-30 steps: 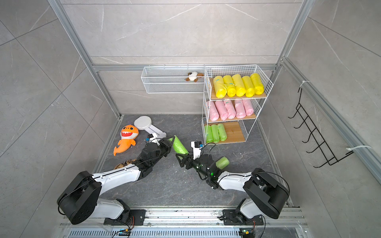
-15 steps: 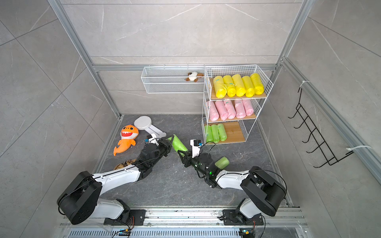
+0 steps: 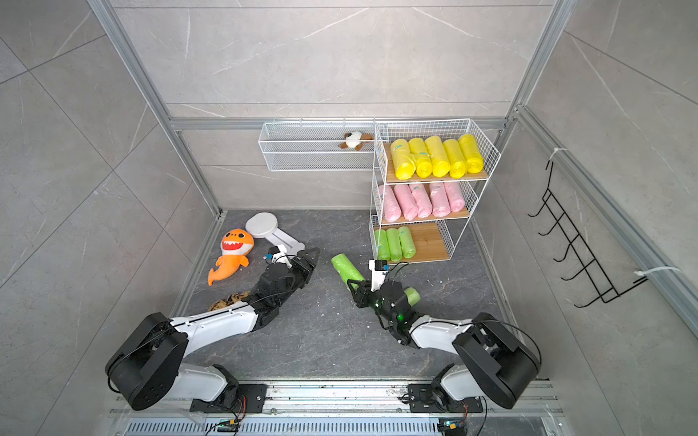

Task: Sort the rolls of trash bags by color and place them on the shelf
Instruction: Place the roll of trash bags on the shelf.

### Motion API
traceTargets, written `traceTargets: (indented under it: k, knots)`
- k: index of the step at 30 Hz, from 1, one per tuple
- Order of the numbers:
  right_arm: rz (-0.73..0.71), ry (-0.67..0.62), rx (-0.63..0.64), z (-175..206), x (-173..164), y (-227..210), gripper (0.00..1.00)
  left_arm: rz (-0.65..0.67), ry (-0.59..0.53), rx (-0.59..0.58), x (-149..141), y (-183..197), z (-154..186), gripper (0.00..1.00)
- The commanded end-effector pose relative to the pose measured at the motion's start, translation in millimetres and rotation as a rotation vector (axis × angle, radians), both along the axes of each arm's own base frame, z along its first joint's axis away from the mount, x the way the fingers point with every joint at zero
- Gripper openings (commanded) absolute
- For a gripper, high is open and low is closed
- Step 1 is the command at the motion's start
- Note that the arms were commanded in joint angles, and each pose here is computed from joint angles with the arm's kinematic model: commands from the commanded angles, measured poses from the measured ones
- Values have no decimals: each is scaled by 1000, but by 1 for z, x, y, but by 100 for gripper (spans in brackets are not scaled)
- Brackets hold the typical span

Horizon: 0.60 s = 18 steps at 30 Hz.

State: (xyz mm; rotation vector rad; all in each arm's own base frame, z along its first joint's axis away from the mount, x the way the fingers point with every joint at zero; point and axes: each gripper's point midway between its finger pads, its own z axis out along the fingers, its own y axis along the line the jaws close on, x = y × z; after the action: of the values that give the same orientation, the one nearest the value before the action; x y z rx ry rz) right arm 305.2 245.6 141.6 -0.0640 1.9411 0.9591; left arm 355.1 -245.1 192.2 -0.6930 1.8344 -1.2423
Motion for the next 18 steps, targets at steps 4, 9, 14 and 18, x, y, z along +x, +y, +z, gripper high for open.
traceTargets:
  k: [4, 9, 14, 18]
  knots:
    - [-123, 99, -108, -10, 2, -63, 24, -45, -41, 46, 11, -11, 4, 72]
    - [-217, 167, -220, -16, 8, -107, 25, -88, -30, 37, 14, -21, 0, 72]
    - [-300, 214, -204, -19, 18, -145, 25, -110, -22, 27, 14, -25, -3, 72]
    - [-389, 211, -187, -13, 28, -177, 25, -116, -20, 26, 15, -25, -3, 73]
